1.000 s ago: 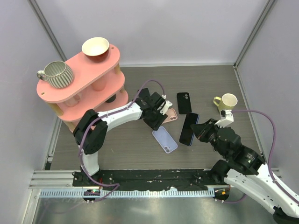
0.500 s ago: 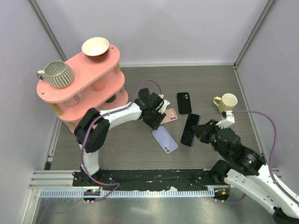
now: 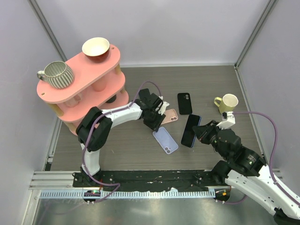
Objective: Put the phone into the phone case
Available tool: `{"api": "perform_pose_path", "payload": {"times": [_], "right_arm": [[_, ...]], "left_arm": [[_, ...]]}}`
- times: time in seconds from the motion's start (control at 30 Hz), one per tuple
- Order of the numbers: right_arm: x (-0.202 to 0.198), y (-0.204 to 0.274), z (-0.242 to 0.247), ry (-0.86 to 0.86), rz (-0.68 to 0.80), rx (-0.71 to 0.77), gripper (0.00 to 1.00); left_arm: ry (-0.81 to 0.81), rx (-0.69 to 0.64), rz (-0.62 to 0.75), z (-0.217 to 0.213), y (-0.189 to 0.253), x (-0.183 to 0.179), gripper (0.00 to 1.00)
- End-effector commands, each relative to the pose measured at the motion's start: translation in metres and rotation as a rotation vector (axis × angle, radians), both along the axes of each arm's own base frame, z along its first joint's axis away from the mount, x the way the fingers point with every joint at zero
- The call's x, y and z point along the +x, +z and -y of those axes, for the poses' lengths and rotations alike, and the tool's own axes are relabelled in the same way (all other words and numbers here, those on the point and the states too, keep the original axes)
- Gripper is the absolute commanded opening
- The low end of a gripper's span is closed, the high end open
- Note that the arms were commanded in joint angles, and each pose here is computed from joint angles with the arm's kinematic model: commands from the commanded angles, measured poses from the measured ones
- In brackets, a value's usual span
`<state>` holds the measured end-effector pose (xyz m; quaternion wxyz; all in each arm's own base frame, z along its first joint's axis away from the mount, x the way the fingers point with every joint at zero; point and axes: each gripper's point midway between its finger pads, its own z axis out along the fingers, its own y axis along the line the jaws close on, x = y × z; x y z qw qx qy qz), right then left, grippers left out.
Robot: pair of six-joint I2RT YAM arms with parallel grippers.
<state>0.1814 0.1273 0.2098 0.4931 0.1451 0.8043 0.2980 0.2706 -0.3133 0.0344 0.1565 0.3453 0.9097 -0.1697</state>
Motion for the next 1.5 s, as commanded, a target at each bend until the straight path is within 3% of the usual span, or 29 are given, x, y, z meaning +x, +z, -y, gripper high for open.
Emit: {"api": "perform_pose_path", "payload": {"times": [0.0,0.13,0.27,0.37,0.5,0.63,0.87,1.0,1.17,1.2,1.27,1.33,1.4,1.47], "right_arm": [[0.008,0.025,-0.003,-0.028,0.065,0.088,0.01],[0.006,0.026,-0.004,-0.021,0.062,0.098,0.01],[0.006,0.026,-0.006,-0.014,0.062,0.103,0.01],[0.006,0.024,-0.006,-0.015,0.058,0.101,0.01],[0.005,0.024,-0.006,-0.014,0.056,0.106,0.01],[0.006,0.019,-0.008,-0.015,0.050,0.120,0.01],[0.006,0.012,-0.020,0.018,0.028,0.146,0.01],[0.007,0.010,-0.020,0.018,0.024,0.149,0.01],[0.007,-0.005,-0.025,0.006,-0.037,0.168,0.01],[0.007,-0.008,-0.028,0.012,-0.046,0.173,0.01],[0.007,-0.010,-0.034,0.028,-0.060,0.195,0.01],[0.007,-0.013,-0.037,0.034,-0.070,0.206,0.01],[0.006,-0.016,-0.040,0.040,-0.081,0.217,0.01],[0.006,-0.015,-0.045,0.050,-0.086,0.258,0.01]], "left_arm": [[0.012,-0.020,0.003,0.005,-0.002,-0.001,0.38],[0.067,-0.010,-0.033,-0.002,-0.004,-0.009,0.17],[0.092,-0.026,-0.116,-0.006,-0.012,-0.031,0.13],[0.201,-0.017,-0.182,-0.013,-0.016,-0.044,0.00],[0.503,-0.009,-0.256,-0.036,-0.016,-0.065,0.00],[0.934,-0.158,-0.334,-0.048,-0.008,-0.082,0.00],[1.459,-0.276,-0.334,-0.079,-0.005,-0.102,0.00],[1.665,-0.316,-0.301,-0.092,-0.014,-0.105,0.00],[1.732,-0.435,-0.341,-0.064,0.000,-0.089,0.00],[1.699,-0.425,-0.341,-0.058,0.004,-0.090,0.15],[1.651,-0.409,-0.312,-0.050,0.018,-0.089,0.31],[1.634,-0.378,-0.231,-0.055,0.029,-0.093,0.61],[1.620,-0.327,-0.175,-0.068,0.038,-0.099,0.82],[1.562,-0.331,-0.051,-0.082,0.043,-0.089,0.83]]}}
